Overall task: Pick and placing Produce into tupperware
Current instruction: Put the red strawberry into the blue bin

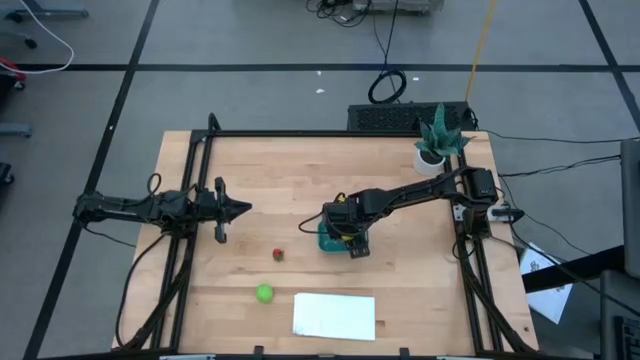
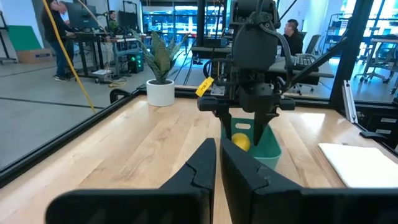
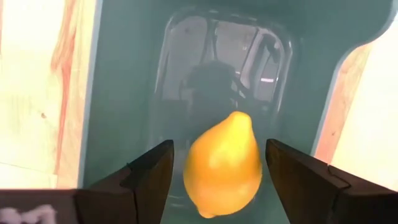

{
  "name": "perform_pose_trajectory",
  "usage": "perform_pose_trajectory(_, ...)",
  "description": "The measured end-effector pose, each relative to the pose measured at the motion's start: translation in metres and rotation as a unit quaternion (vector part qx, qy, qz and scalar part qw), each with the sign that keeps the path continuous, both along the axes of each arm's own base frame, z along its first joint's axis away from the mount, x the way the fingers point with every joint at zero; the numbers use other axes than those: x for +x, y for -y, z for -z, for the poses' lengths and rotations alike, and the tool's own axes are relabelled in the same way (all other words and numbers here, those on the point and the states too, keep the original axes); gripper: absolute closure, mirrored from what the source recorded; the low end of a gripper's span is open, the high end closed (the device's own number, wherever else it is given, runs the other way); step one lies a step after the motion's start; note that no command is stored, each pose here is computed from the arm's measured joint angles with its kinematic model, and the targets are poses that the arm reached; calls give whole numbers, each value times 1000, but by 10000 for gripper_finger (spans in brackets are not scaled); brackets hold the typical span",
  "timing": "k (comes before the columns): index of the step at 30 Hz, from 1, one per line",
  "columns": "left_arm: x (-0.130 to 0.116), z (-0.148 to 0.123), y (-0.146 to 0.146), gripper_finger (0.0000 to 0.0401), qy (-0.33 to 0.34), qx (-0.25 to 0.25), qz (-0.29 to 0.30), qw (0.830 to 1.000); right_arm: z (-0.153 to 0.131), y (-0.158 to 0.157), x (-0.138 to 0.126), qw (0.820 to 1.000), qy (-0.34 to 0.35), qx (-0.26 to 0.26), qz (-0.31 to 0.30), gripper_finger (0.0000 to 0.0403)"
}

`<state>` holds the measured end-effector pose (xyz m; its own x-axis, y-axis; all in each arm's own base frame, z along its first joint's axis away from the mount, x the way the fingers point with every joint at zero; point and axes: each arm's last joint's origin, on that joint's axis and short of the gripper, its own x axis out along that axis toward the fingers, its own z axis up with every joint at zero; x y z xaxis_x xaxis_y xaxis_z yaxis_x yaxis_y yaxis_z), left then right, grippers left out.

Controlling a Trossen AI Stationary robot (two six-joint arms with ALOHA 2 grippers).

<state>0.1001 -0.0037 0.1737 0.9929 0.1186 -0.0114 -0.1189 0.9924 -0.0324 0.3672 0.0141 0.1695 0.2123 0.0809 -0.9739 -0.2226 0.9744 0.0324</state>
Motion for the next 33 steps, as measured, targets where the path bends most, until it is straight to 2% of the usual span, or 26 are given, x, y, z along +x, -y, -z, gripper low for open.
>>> perform_pose_trajectory(7, 0, 0, 0, 375, 0, 0, 0, 1000, 0, 0, -2, 1000, -9, -2, -2, 156)
perform_pose_trajectory(20, 0, 0, 0, 375, 0, 0, 0, 1000, -28, 3, -8, 999, 35, -22, 6, 165)
perform_pose_trajectory(28, 0, 0, 0, 375, 0, 0, 0, 1000, -27, 3, -8, 999, 34, -23, -2, 248)
perform_pose_trajectory(33, 0, 0, 0, 375, 0, 0, 0, 1000, -27, 3, -8, 1000, 31, 4, 0, 317)
